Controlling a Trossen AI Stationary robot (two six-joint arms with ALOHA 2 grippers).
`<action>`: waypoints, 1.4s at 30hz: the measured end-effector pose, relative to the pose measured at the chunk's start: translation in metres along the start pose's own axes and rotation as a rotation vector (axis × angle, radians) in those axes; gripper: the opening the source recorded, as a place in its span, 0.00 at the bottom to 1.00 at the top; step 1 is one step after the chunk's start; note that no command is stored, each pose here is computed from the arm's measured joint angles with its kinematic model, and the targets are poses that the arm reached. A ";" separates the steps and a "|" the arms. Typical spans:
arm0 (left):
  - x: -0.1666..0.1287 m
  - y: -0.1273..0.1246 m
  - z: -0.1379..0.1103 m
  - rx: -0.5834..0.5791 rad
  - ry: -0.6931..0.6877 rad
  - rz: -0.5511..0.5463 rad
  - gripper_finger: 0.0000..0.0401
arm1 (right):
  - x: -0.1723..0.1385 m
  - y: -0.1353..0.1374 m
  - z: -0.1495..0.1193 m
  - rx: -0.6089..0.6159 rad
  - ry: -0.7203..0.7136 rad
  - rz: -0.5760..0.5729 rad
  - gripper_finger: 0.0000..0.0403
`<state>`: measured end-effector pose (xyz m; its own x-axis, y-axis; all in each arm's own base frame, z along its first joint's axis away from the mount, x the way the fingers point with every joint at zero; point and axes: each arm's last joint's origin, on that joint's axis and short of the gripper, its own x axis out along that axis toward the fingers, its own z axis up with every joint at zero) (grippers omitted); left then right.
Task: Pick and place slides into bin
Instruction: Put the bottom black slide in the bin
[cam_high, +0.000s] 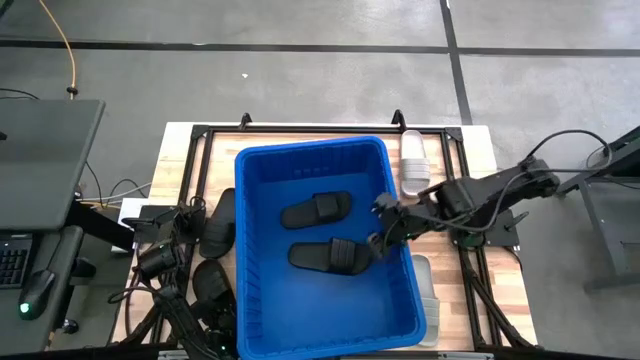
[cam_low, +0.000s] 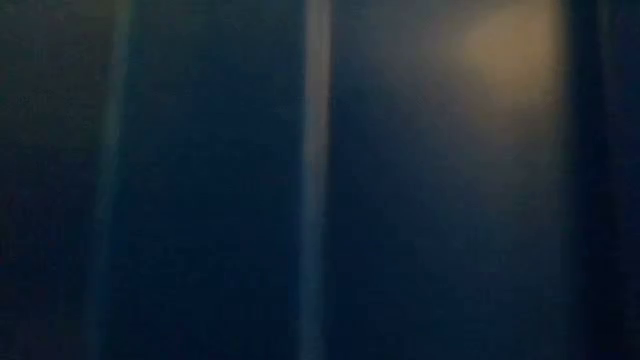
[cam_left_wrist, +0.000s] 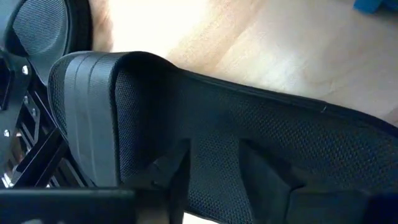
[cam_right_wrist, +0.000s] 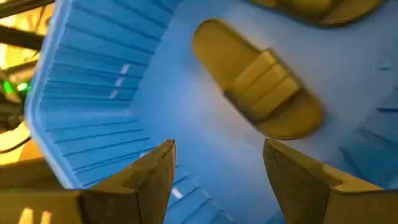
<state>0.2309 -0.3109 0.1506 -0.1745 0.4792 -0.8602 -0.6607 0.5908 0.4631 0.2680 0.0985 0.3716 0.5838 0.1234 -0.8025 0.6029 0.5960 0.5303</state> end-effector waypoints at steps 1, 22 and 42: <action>0.001 0.000 0.000 0.001 -0.003 0.002 0.29 | 0.003 0.003 -0.001 -0.006 0.004 0.013 0.58; -0.019 -0.002 0.002 -0.059 0.001 -0.079 0.33 | -0.008 -0.003 -0.012 -0.061 0.075 -0.016 0.58; -0.014 0.005 -0.002 0.032 -0.091 -0.069 0.38 | -0.009 -0.012 -0.014 -0.034 0.109 -0.101 0.58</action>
<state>0.2290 -0.3159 0.1648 -0.0615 0.4929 -0.8679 -0.6446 0.6443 0.4115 0.2478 0.1016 0.3684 0.4571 0.1458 -0.8774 0.6357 0.6364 0.4370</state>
